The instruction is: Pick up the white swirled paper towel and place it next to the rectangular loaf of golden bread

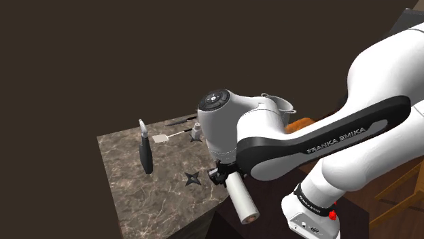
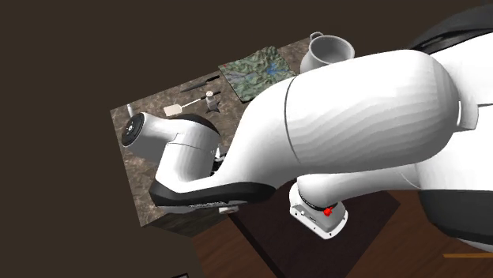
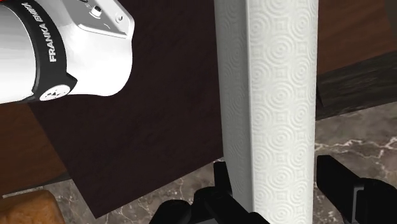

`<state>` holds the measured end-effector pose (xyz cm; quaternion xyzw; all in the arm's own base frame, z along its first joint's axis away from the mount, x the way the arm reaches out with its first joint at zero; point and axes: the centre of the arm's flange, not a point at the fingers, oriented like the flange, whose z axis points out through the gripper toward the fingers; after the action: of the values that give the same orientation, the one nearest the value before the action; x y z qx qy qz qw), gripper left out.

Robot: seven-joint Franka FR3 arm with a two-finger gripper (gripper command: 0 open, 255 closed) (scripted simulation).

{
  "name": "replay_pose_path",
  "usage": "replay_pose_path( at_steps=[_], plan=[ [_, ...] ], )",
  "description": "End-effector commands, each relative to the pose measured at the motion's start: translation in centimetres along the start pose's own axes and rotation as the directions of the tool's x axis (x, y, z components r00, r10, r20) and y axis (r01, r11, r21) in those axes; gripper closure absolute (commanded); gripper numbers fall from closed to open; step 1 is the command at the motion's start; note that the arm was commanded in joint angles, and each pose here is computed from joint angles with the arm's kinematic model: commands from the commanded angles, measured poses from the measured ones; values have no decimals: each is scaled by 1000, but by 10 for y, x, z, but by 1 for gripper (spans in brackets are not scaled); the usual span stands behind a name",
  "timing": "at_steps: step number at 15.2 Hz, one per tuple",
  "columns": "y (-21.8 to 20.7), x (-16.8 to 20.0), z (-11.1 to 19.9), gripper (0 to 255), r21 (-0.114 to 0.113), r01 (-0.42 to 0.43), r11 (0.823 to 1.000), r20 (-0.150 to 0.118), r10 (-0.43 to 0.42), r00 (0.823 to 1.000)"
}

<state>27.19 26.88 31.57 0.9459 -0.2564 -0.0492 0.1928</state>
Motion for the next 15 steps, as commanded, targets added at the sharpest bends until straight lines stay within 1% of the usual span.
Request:
replay_pose_path(
  at_steps=[1,15],
  plan=[
    [5,0,-10,255,0,0,1000,1,0,1000],
    [33,0,-77,255,0,0,1000,1,0,1000]
  ],
)
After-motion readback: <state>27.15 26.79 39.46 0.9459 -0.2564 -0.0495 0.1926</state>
